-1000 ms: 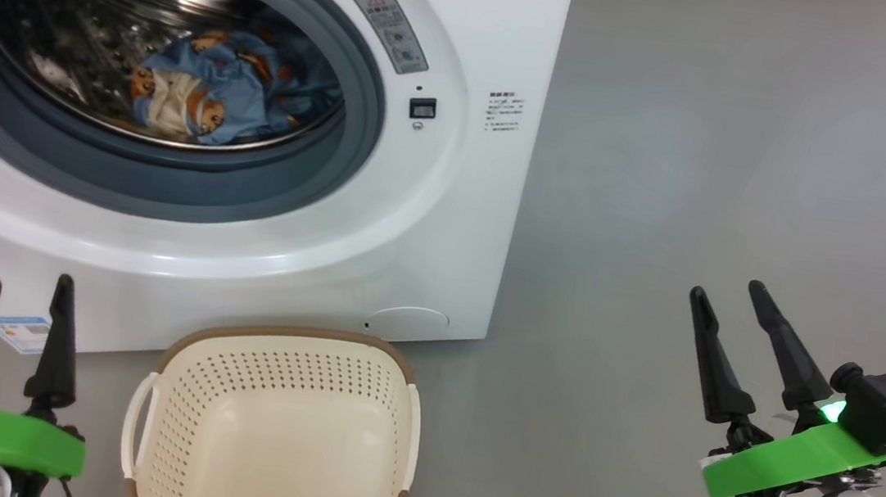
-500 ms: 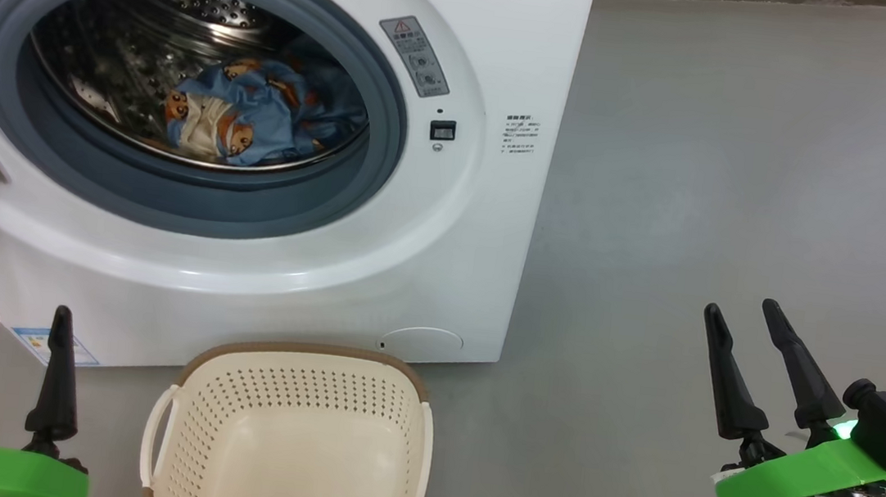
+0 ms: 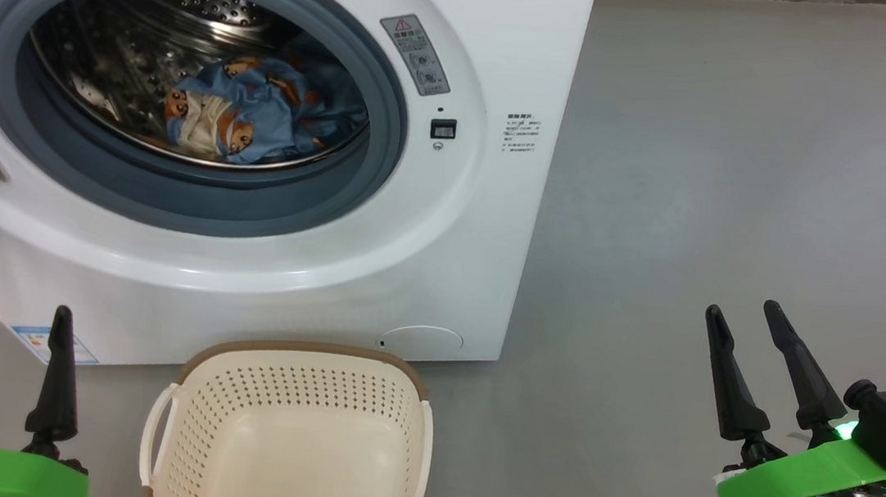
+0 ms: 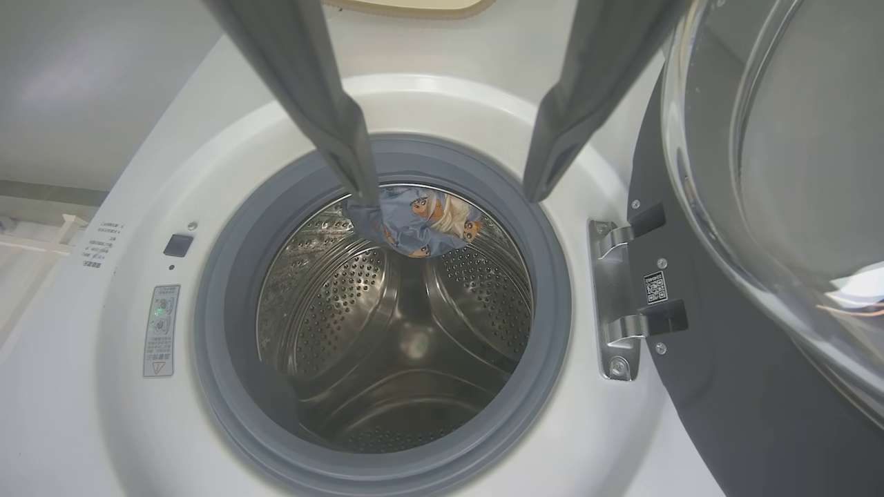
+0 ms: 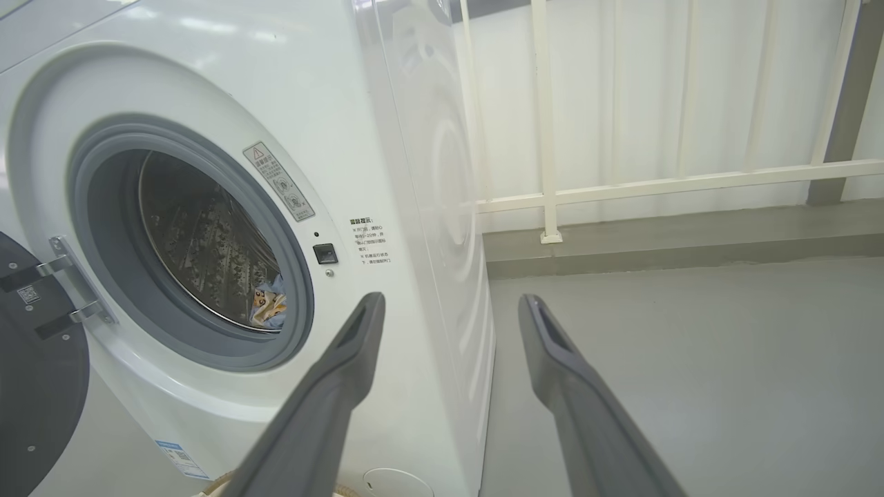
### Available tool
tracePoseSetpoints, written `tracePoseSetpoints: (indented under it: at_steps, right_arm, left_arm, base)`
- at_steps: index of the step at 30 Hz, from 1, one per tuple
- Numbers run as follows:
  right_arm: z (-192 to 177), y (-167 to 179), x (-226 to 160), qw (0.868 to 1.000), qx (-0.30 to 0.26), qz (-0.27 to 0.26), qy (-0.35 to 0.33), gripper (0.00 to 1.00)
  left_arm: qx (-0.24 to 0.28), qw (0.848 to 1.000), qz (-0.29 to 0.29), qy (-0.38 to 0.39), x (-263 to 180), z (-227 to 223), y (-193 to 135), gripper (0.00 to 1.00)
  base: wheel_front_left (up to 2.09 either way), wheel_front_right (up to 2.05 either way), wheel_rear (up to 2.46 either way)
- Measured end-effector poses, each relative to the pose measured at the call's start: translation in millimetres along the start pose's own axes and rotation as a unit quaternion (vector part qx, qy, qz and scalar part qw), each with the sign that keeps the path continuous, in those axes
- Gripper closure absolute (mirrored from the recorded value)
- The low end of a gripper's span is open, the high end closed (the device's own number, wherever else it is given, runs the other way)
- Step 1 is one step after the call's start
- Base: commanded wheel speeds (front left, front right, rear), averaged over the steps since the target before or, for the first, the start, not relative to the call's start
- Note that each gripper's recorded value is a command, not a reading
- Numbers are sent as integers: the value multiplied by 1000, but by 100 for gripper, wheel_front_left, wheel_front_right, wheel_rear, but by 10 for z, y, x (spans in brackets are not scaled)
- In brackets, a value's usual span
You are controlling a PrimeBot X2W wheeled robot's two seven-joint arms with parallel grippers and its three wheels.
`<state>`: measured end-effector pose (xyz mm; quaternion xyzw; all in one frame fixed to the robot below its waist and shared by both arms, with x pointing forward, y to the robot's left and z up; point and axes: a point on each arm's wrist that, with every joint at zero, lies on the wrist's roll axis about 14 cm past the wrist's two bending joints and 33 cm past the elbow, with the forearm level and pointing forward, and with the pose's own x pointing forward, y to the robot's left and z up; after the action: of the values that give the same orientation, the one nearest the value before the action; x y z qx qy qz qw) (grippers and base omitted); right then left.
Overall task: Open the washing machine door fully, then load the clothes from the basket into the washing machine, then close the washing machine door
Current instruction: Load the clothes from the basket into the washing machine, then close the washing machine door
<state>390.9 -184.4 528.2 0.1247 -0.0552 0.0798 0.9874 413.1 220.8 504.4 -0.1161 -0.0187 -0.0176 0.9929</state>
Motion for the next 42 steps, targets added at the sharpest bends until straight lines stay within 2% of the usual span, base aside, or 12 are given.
tracePoseSetpoints:
  at_steps: [25,42]
  right_arm:
    - [-2,-15,-17,1000,0,-3,1,0]
    - [9,-23,-28,1000,-1,-4,-1,0]
  left_arm:
    - [0,1000,-15,0,14,-22,-86,0]
    - [1,1000,-20,-1,15,-14,-115,0]
  base:
    - [-6,6,0]
    - [-151,151,0]
